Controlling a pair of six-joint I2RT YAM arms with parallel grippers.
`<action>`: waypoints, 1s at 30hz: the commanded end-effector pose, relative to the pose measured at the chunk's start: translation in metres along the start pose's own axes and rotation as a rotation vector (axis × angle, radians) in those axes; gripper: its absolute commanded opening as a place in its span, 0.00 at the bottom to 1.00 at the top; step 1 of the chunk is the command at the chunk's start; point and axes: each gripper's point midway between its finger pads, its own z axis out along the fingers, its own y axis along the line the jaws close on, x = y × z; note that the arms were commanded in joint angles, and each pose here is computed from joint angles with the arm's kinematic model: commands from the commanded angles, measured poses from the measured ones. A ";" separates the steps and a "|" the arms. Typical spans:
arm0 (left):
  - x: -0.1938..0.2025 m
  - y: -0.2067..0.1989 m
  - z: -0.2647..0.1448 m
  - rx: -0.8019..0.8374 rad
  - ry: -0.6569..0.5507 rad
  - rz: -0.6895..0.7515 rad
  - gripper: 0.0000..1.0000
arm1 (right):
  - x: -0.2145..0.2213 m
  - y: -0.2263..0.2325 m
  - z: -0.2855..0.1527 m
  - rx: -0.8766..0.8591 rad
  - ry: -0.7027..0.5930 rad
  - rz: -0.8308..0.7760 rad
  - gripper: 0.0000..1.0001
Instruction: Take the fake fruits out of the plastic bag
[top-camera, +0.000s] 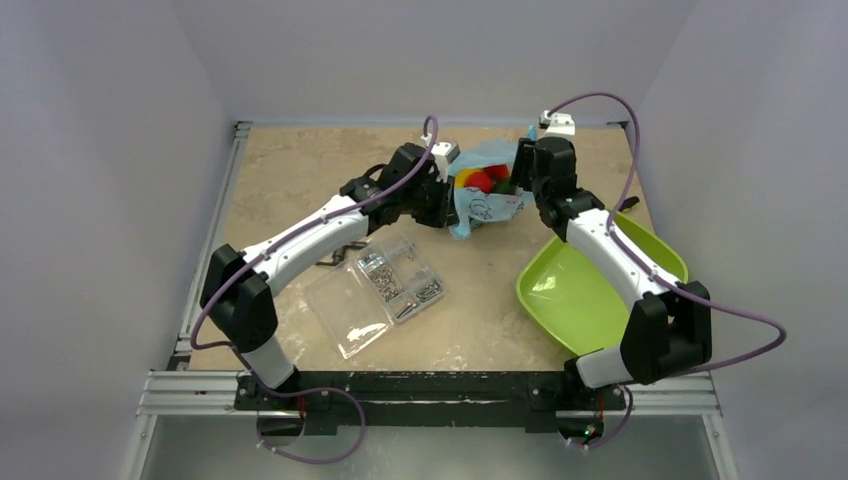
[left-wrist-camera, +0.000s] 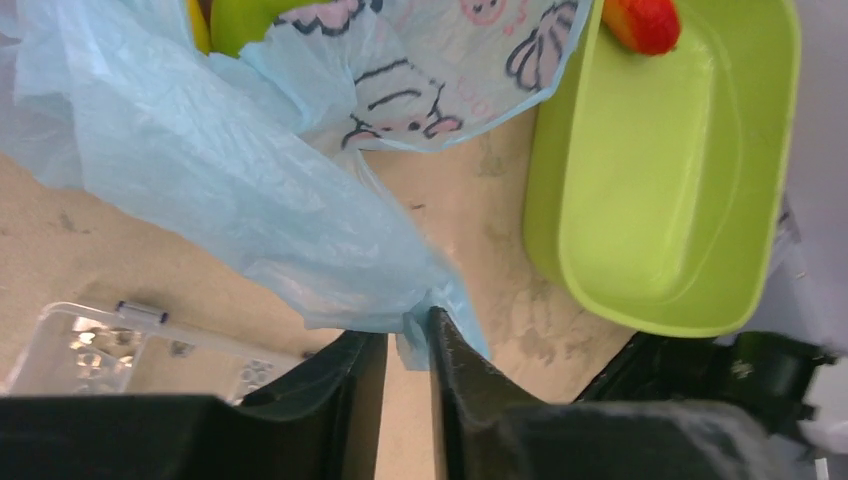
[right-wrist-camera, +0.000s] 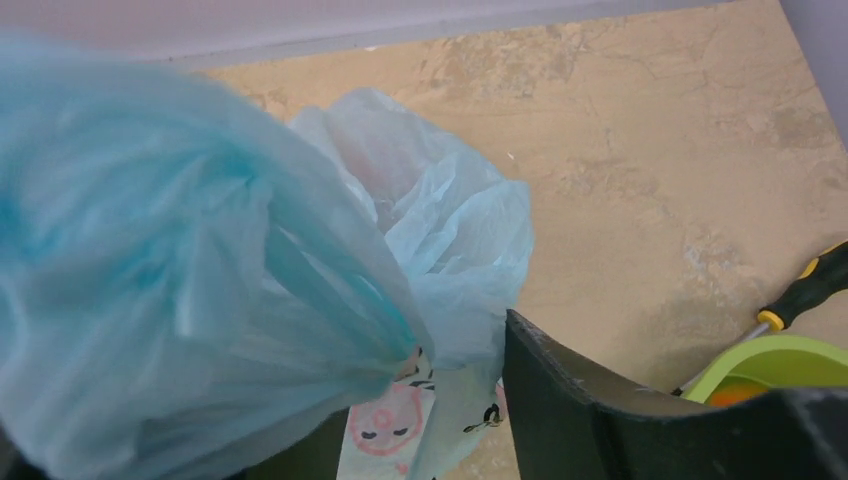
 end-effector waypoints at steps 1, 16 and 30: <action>-0.005 0.005 -0.007 -0.014 -0.048 0.019 0.05 | -0.065 -0.002 -0.002 0.046 -0.173 0.001 0.39; 0.018 -0.010 -0.101 0.090 -0.135 0.156 0.00 | -0.167 0.039 0.034 -0.169 -0.275 -0.012 0.00; -0.011 -0.047 -0.094 0.217 -0.159 -0.018 0.46 | -0.093 0.039 0.024 -0.201 0.011 -0.001 0.58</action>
